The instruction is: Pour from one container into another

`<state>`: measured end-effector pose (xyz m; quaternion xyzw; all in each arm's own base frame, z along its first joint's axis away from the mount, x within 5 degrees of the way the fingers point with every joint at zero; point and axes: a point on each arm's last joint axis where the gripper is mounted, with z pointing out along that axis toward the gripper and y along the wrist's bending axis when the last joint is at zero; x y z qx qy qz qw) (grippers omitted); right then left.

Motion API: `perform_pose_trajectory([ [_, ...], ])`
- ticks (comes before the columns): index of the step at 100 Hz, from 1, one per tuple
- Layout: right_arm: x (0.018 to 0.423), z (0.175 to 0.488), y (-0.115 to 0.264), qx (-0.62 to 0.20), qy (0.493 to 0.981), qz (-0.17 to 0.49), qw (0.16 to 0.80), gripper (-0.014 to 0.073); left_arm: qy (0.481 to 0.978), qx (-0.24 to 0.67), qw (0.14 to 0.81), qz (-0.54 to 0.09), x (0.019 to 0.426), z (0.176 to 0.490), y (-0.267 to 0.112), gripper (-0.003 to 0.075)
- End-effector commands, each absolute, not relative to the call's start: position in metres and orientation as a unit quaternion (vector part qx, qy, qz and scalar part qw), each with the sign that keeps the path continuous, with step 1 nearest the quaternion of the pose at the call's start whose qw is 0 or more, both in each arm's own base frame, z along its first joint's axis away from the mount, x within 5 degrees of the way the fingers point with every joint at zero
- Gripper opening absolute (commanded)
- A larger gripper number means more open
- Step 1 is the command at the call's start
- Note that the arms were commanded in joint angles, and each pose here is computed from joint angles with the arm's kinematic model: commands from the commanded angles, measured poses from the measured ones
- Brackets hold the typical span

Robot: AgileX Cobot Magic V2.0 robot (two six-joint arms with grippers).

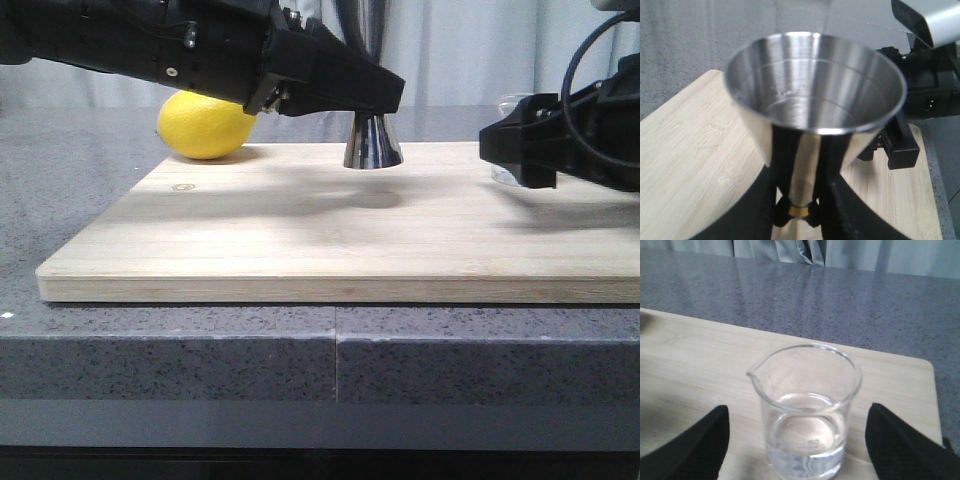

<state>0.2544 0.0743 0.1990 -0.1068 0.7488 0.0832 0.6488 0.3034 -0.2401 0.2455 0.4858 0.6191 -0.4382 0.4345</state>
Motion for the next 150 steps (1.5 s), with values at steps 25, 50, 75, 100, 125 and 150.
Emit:
perform_pose_trajectory([
  [25,0.261,0.220,0.066,-0.090,0.700,0.075,0.704,0.0449,0.576,0.476,0.470,-0.470,0.297,0.283,-0.239,-0.0013],
  [50,0.261,0.221,0.066,-0.089,0.694,0.075,0.711,0.0382,0.576,0.476,0.470,-0.470,0.297,0.283,-0.239,-0.0013],
  [75,0.265,0.213,0.067,-0.089,0.698,0.074,0.706,0.0382,0.577,0.476,0.469,-0.470,0.297,0.283,-0.239,-0.0013],
  [100,0.268,0.207,0.068,-0.091,0.692,0.075,0.712,0.0382,0.579,0.473,0.466,-0.473,0.297,0.283,-0.239,-0.0013],
  [125,0.271,0.210,0.069,-0.090,0.689,0.075,0.715,0.0382,0.579,0.473,0.466,-0.473,0.297,0.283,-0.239,-0.0013],
  [150,0.279,0.218,0.071,-0.090,0.688,0.076,0.716,0.0382,0.580,0.477,0.463,-0.471,0.297,0.282,-0.239,-0.0013],
])
